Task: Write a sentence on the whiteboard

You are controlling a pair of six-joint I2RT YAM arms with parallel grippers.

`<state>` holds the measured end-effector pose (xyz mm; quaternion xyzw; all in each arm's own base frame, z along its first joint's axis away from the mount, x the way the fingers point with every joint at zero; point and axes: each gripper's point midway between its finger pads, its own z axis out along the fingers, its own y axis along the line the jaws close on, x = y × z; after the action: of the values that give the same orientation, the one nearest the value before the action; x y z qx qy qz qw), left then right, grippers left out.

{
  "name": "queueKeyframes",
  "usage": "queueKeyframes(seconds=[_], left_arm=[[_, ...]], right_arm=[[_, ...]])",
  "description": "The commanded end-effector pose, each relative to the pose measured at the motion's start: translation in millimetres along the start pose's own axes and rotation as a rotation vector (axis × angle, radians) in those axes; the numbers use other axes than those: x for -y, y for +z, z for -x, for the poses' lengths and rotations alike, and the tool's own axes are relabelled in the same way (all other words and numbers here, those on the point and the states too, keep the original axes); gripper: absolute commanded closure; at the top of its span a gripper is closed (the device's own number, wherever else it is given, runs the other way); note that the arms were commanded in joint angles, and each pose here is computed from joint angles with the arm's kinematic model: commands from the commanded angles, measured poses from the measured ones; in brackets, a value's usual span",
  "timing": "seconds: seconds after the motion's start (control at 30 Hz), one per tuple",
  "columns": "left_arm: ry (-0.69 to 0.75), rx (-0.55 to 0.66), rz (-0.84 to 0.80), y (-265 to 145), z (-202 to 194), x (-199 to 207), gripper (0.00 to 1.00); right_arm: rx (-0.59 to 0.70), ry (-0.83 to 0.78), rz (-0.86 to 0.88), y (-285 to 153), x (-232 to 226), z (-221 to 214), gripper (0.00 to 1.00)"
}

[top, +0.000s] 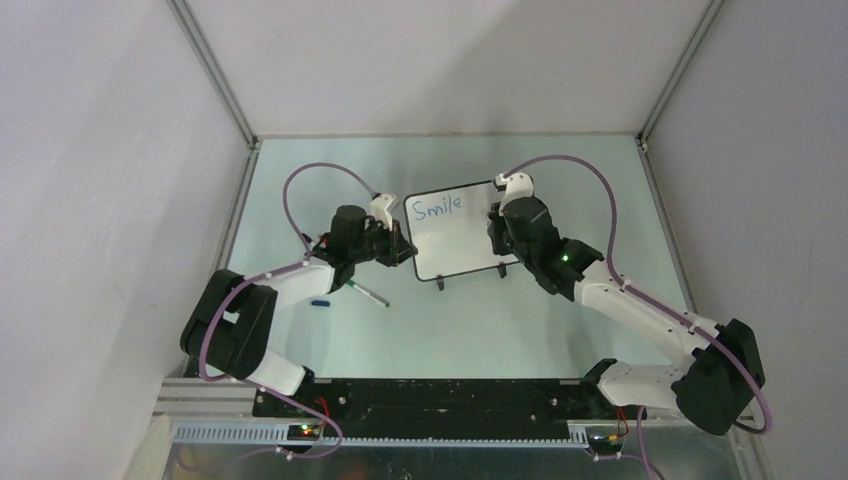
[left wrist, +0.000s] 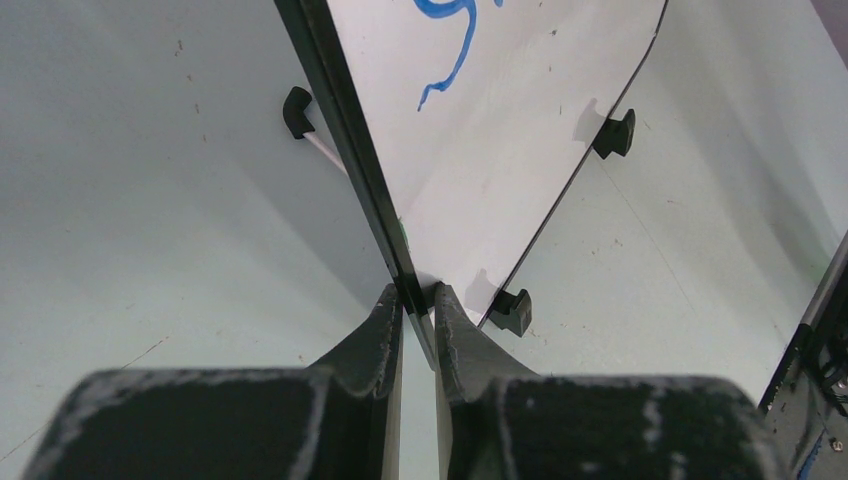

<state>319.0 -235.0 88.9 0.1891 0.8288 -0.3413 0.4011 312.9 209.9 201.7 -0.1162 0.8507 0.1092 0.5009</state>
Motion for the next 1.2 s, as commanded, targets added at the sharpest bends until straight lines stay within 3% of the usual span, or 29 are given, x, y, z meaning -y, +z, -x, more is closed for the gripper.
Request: queueKeyframes(seconds=[0.0,0.23,0.5,0.8,0.87,0.9,0.97,1.17], left_arm=[[0.047,-0.015,0.013,-2.3,0.7,2.3,0.9],[0.048,-0.012,0.017,-1.9,0.9,1.3,0.87],[0.045,-0.012,-0.002,1.9,-1.3,2.4,0.76],[0.024,-0.021,-0.02,8.5,-3.1,2.9,0.75],[0.013,-0.023,-0.033,11.1,-2.9,4.7,0.78],[0.0,-0.029,-0.039,12.6,-4.7,5.2,0.9],[-0.02,-0.015,-0.047,13.9,-2.2,7.3,0.99],[-0.023,-0.002,-0.087,13.9,0.3,14.2,1.0]], right_arm=[[0.161,0.032,0.004,-9.6,-1.9,32.1,1.0],[0.248,0.051,-0.005,-15.8,2.5,26.2,1.0],[0.297,0.074,-0.022,-20.9,9.3,21.8,1.0],[0.353,0.098,-0.048,-28.2,19.7,17.3,1.0],[0.358,0.1,-0.052,-28.6,20.7,16.6,1.0],[0.36,0.101,-0.053,-29.1,21.3,16.9,1.0],[0.363,0.102,-0.06,-28.7,22.8,15.7,1.0],[0.374,0.109,-0.066,-28.3,24.7,13.8,1.0]])
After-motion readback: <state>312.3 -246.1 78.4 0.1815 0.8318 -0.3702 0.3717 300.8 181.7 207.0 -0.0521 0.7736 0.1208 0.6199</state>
